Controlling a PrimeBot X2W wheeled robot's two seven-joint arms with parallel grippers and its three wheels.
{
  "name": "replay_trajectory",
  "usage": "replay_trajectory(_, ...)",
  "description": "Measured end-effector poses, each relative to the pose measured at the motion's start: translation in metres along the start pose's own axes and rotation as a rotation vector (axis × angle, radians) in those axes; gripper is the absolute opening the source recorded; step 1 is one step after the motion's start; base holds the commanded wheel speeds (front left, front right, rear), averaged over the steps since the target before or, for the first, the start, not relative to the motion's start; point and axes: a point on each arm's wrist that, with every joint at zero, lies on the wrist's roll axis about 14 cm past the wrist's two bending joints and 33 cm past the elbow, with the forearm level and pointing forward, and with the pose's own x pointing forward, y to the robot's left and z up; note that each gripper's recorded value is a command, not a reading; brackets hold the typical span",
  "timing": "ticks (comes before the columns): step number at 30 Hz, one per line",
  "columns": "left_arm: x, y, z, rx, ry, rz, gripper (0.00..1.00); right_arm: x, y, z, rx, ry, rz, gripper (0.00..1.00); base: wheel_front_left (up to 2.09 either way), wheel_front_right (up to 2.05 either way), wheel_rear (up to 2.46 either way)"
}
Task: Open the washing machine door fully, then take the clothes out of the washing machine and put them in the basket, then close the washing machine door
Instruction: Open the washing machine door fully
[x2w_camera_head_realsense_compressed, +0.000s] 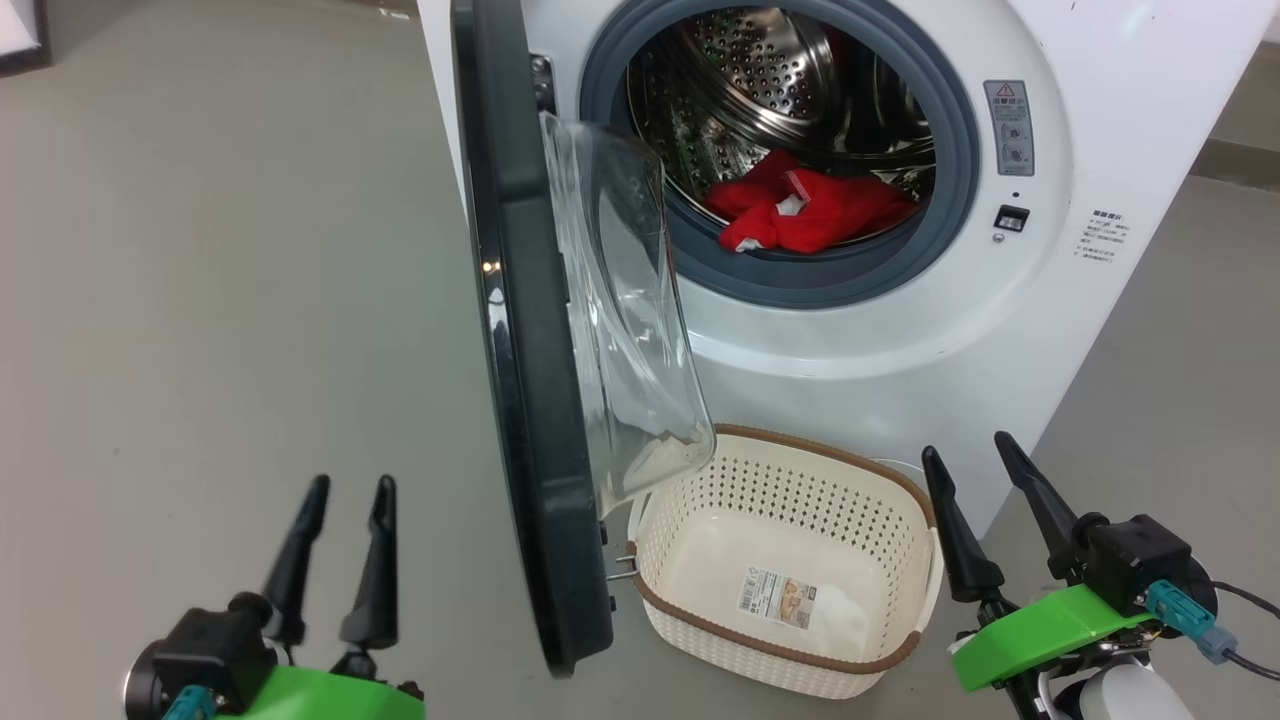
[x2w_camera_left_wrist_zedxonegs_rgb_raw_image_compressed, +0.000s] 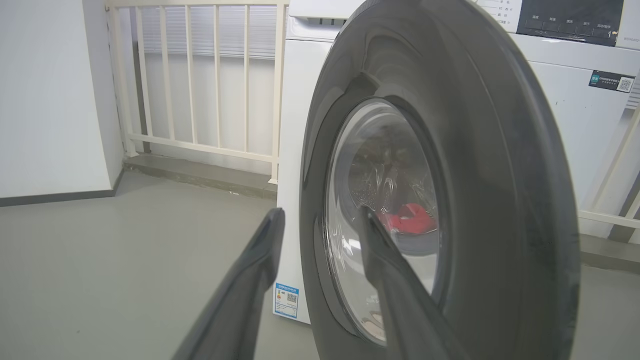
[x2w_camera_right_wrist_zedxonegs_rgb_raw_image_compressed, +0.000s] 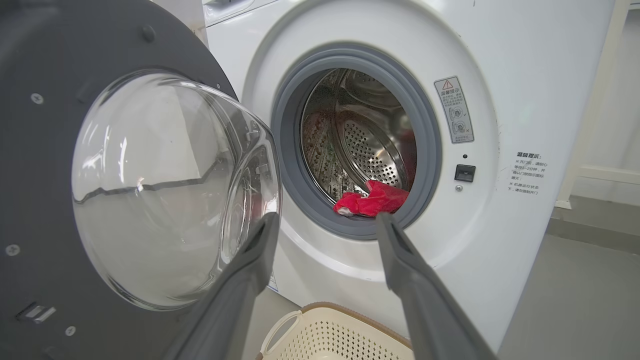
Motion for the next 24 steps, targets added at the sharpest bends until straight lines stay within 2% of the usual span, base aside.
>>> replay_trajectory(6,0.002,-0.003,0.012,-0.012,-0.039,-0.01,0.0,-0.001,0.0,-0.001,-0.001,0.004,-0.001,1.0,0.0,0.0,0.0)
replay_trajectory(11,0.009,-0.013,0.05,-0.03,-0.16,-0.045,0.0,-0.001,0.0,-0.002,0.0,0.008,-0.001,1.0,0.0,0.0,0.0)
replay_trajectory(15,0.02,-0.026,0.099,-0.023,-0.31,-0.089,0.0,-0.002,0.0,-0.005,0.0,0.016,-0.002,1.0,0.0,0.0,0.0)
replay_trajectory(20,0.025,-0.051,0.148,-0.014,-0.464,-0.177,0.0,-0.003,-0.002,-0.007,0.021,0.022,-0.01,1.0,0.0,0.0,0.0)
replay_trajectory(24,0.024,-0.082,0.161,-0.06,-0.504,-0.278,0.0,-0.005,0.0,-0.011,0.027,0.032,-0.003,1.0,0.0,0.0,0.0)
